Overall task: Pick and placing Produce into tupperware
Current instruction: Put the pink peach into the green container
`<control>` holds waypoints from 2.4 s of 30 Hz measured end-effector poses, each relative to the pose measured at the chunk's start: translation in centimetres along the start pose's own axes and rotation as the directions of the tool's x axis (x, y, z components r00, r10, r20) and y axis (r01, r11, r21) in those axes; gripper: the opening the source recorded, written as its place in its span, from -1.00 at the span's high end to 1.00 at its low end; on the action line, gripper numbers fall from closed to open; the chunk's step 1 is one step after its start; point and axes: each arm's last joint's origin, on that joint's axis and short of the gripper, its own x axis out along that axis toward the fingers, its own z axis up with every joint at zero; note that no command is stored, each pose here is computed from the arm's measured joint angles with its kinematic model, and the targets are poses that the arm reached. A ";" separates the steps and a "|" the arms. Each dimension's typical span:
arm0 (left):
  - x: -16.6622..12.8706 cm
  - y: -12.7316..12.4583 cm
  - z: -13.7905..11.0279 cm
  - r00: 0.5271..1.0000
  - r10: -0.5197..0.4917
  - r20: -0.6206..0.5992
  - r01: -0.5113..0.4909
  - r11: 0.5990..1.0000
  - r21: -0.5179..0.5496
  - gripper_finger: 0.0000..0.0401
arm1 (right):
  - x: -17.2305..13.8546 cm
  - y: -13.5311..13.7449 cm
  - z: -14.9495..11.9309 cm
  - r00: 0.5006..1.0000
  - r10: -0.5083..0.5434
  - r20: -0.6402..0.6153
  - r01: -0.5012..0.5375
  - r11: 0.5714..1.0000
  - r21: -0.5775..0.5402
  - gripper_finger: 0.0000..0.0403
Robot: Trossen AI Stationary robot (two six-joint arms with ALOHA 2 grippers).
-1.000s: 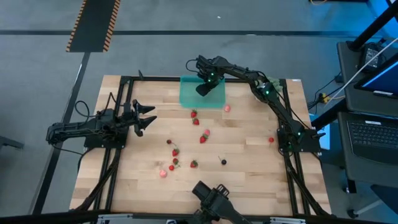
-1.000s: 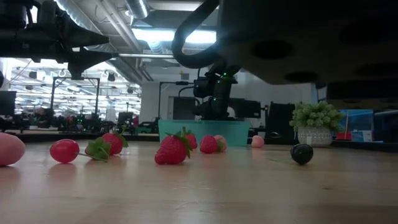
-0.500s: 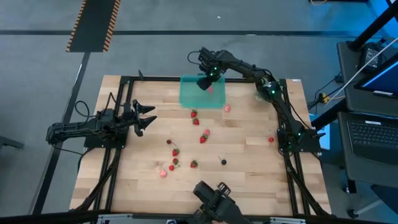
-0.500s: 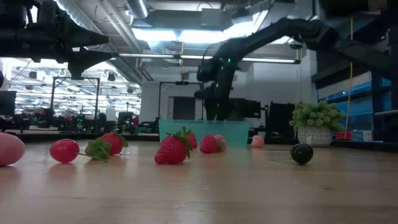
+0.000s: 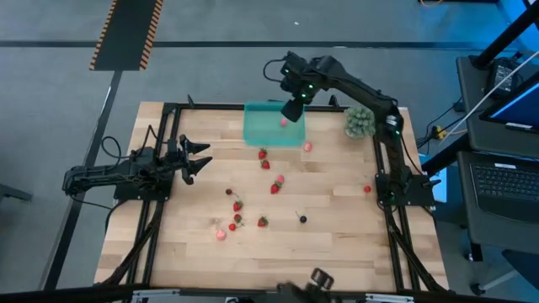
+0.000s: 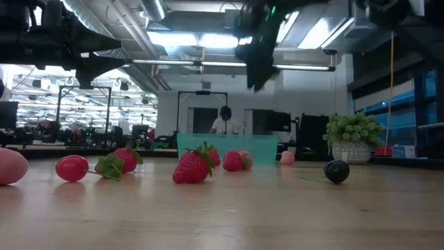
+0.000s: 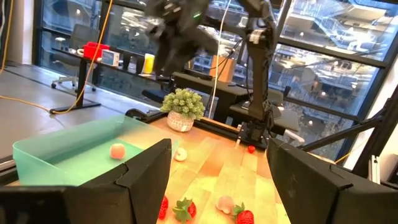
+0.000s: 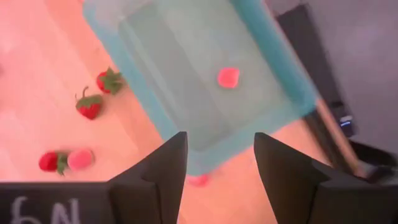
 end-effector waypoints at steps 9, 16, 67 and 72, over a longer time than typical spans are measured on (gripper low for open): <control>0.0 0.0 0.0 1.000 0.000 0.000 0.000 1.000 -0.023 -0.28 | -5.0 3.3 -6.2 1.000 -0.006 0.009 0.007 0.987 -0.163 0.06; 0.0 0.0 0.0 1.000 -0.001 0.004 0.001 1.000 -0.024 -0.28 | -4.8 2.9 -13.1 0.996 0.003 0.088 0.003 0.998 -0.068 0.06; 0.0 0.0 -0.1 1.000 0.006 -0.009 -0.006 1.000 -0.021 -0.28 | 11.3 5.0 -20.3 0.957 0.070 0.282 -0.034 0.991 -0.131 -0.32; 0.0 0.0 -0.1 1.000 0.006 -0.009 -0.006 1.000 -0.021 -0.28 | 12.4 4.7 -20.3 0.965 -0.037 0.260 0.094 0.973 -0.210 -0.31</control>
